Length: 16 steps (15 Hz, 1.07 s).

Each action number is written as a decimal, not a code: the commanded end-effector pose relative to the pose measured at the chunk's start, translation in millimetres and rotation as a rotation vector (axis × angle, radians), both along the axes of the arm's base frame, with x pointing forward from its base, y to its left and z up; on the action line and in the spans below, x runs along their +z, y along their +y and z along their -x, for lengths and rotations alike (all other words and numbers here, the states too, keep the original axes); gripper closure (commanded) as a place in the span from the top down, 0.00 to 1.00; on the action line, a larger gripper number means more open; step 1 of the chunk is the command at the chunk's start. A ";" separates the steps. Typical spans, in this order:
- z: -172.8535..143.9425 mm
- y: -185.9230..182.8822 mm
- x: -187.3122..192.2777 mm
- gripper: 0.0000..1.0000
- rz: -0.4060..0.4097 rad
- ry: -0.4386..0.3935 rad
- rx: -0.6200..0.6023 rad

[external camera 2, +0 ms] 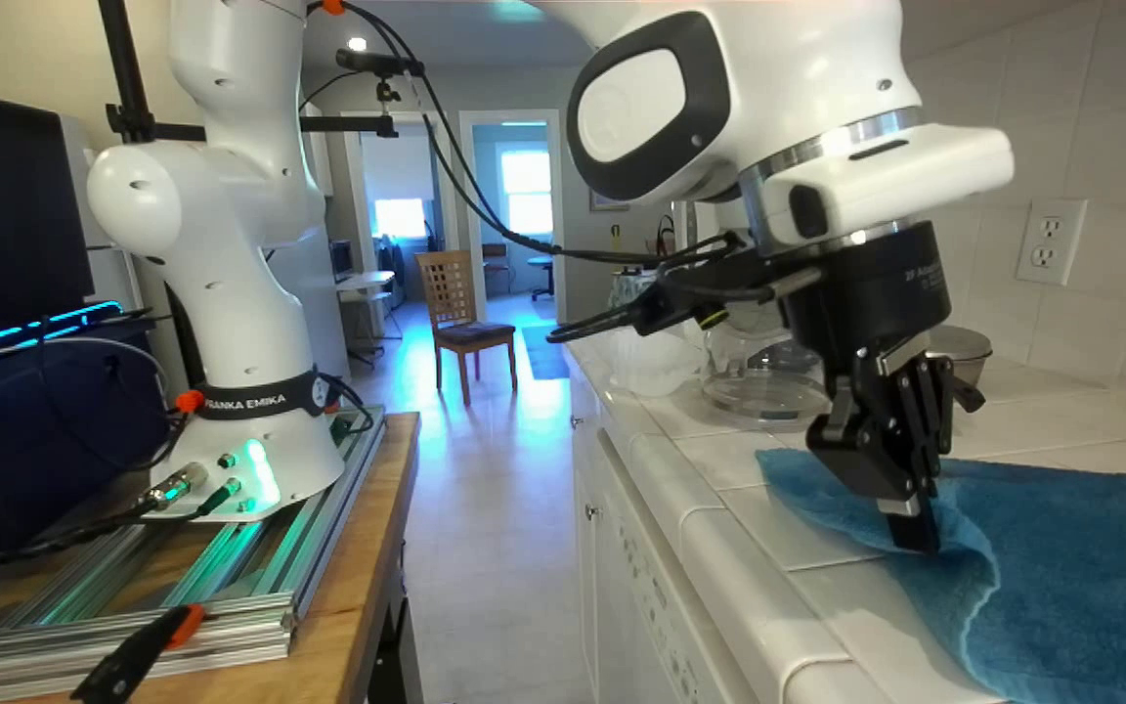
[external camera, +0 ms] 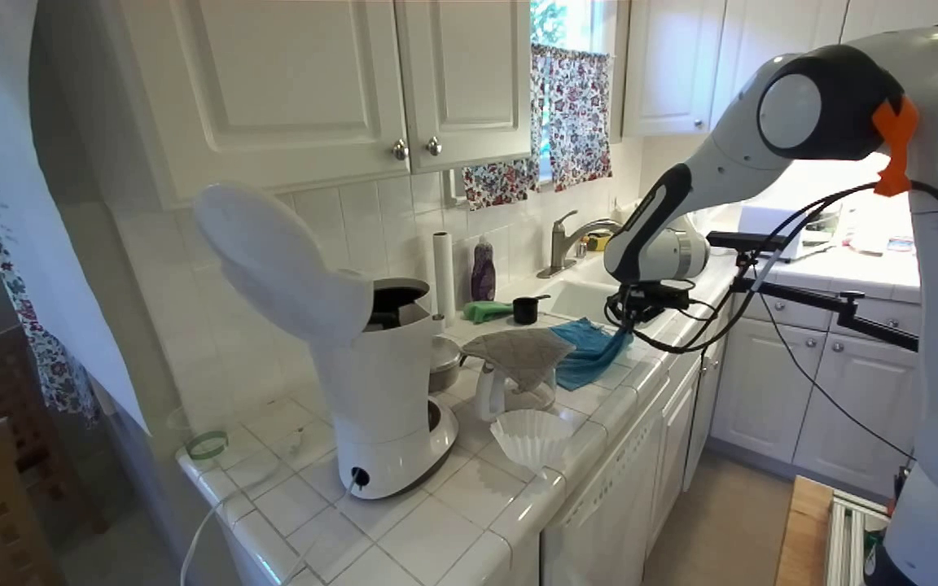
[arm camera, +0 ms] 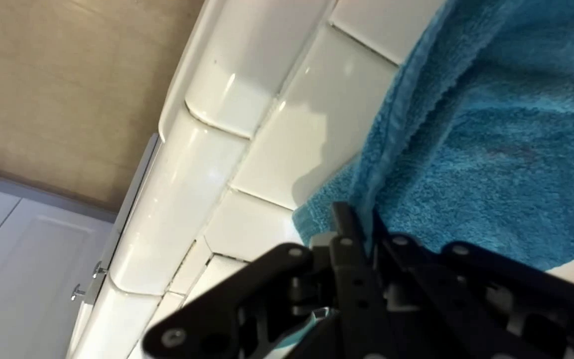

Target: Fold the blue towel and put it on top of the bottle

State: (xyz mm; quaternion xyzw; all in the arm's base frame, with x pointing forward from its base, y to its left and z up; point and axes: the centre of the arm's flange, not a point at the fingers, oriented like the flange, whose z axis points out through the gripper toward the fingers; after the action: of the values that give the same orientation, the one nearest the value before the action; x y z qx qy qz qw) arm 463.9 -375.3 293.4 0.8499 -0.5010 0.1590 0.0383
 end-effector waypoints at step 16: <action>-77.4 11.5 54.5 0.03 0.127 -0.024 0.129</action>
State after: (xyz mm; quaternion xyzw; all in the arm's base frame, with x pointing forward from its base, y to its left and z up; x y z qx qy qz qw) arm 522.5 -364.2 341.9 0.8713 -0.4400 0.2059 0.0698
